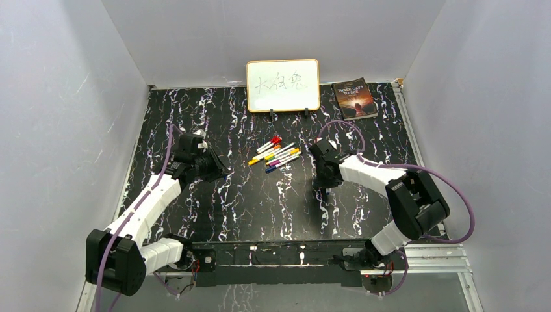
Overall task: Open the pen caps
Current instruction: Place the pen at the center of the board.
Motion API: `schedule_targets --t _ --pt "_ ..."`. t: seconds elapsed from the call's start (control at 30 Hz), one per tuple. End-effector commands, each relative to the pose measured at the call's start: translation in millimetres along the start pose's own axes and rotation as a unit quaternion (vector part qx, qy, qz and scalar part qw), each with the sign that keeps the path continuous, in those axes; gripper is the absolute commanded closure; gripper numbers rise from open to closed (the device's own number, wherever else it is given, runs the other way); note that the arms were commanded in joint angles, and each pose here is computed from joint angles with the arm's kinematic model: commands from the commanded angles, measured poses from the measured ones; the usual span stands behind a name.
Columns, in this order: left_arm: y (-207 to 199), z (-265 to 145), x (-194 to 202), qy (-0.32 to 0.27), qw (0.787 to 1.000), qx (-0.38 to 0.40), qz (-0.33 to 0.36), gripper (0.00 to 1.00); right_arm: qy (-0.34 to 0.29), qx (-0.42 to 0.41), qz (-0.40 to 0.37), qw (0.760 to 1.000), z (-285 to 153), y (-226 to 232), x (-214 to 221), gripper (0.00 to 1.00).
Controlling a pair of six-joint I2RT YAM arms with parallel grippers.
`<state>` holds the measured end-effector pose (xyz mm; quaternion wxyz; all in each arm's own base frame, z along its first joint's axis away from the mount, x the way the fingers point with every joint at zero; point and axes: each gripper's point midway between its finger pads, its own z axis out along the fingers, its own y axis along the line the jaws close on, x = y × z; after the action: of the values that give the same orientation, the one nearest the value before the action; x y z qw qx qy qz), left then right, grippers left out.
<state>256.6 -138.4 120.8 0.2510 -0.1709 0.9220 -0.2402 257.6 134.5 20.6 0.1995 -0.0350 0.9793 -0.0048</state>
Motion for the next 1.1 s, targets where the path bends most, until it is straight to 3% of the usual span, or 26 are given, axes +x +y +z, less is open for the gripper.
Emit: schedule_targets --t 0.0,0.1,0.67,1.07 --pt "4 -2 -1 -0.004 1.000 -0.004 0.005 1.00 -0.023 -0.010 0.006 1.000 -3 2 -10 0.85" --pt "3 -3 -1 -0.003 1.000 -0.003 0.005 1.00 -0.021 -0.013 0.006 1.000 -3 3 -10 0.80" --pt "3 -5 -3 -0.008 1.000 -0.004 0.005 1.00 -0.022 -0.018 0.007 1.000 -5 4 -11 0.81" --pt "39 23 3 0.019 0.996 -0.087 0.024 1.00 -0.050 -0.031 0.014 0.998 -28 7 -33 0.75"
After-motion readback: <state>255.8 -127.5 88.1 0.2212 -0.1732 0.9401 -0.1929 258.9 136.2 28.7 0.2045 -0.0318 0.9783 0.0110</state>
